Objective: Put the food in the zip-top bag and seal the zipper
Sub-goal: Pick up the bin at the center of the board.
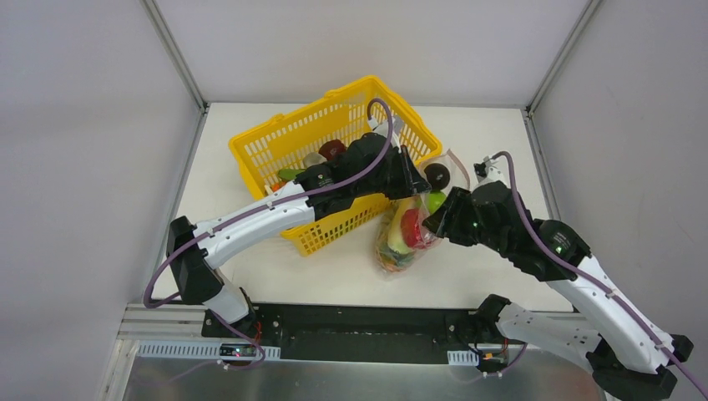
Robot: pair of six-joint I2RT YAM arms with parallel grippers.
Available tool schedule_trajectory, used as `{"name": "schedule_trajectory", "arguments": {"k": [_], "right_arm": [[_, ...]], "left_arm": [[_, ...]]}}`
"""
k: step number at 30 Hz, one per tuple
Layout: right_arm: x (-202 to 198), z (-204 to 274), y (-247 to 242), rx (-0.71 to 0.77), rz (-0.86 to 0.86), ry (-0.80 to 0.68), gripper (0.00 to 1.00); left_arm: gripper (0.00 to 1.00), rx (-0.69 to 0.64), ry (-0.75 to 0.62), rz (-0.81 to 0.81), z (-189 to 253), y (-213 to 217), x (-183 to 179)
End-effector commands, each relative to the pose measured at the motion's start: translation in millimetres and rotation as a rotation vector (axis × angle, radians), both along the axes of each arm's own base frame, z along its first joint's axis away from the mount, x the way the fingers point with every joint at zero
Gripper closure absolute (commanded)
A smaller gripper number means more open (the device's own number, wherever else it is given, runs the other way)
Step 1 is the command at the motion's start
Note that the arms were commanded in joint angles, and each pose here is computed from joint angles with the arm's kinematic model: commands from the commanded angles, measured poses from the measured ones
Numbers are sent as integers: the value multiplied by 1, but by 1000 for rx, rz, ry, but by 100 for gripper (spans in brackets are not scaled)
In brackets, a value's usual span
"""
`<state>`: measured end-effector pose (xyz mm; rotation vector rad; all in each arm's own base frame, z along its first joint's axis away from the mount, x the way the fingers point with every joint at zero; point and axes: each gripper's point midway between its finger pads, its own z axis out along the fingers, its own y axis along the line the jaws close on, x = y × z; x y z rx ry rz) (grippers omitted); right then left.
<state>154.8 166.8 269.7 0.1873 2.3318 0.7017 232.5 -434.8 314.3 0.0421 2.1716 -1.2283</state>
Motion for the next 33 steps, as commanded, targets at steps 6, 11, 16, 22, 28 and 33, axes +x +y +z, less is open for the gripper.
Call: {"name": "schedule_trajectory", "arguments": {"k": [6,11,16,22,28,33], "right_arm": [[8,16,-4,6,20,-174,80],[5,18,0,-6,87,-203,87],[6,17,-2,-36,108,-227,99],[-1,33,-3,-68,220,-310,100],[-44,71,15,-17,574,-450,100],[-60,86,12,-99,772,-538,100]], "left_arm": [[100,-51,-38,32,25,1,15],[97,-65,-40,7,26,-2,12],[69,-82,-66,-39,33,-4,8],[14,-15,-280,-115,54,16,1],[1,241,-514,-146,76,76,1],[1,305,-559,-90,82,125,2]]}}
